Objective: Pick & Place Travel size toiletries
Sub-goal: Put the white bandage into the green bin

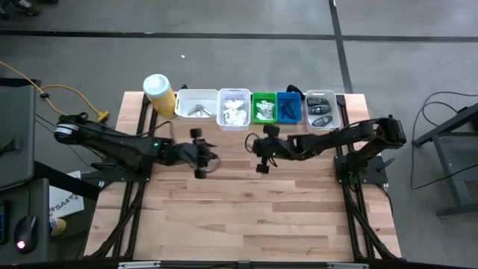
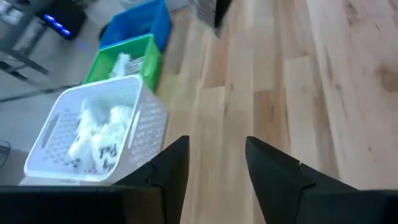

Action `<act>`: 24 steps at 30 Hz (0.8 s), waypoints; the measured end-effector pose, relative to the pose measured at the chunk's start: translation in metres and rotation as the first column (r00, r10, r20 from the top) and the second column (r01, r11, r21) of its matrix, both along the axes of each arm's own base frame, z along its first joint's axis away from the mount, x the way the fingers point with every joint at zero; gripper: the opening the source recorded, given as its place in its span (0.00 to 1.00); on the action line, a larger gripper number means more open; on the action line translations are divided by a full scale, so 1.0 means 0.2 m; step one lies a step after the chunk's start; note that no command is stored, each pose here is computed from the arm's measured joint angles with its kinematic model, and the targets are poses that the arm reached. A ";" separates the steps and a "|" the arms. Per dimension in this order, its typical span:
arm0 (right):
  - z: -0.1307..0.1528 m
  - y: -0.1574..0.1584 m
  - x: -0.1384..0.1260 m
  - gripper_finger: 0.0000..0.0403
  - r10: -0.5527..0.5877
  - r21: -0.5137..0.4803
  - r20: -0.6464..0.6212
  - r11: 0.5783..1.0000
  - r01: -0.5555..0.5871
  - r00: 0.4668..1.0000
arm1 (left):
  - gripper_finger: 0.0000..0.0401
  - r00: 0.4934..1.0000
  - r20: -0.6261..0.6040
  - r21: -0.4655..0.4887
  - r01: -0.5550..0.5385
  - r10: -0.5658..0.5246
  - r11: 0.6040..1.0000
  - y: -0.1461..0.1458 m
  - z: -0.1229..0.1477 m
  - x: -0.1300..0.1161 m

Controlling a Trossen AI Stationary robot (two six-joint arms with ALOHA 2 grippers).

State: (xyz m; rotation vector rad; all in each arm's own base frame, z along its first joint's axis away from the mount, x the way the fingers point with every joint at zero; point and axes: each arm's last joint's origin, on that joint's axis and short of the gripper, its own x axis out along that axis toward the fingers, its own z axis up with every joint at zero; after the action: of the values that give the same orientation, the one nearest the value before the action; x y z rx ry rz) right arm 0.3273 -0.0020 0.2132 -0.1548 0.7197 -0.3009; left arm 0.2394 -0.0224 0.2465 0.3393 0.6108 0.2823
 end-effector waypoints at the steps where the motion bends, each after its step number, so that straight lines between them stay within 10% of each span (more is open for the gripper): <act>1: 0.02 -0.03 -0.01 0.01 -0.022 0.002 0.011 1.000 0.022 1.000 | 0.38 0.999 0.032 0.000 -0.007 0.007 1.000 0.01 -0.03 -0.04; 24: 0.31 -0.83 -0.12 0.01 -0.488 0.314 0.183 0.852 0.420 0.853 | 0.22 0.898 0.441 0.055 -0.016 -0.010 0.998 0.11 -0.35 -0.66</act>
State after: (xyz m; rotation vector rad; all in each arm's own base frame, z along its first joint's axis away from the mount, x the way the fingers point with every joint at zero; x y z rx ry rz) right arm 0.3026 -0.1682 0.2753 0.3155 0.5224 -0.6676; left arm 0.1071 -0.0013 0.1767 0.3156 0.1540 0.3671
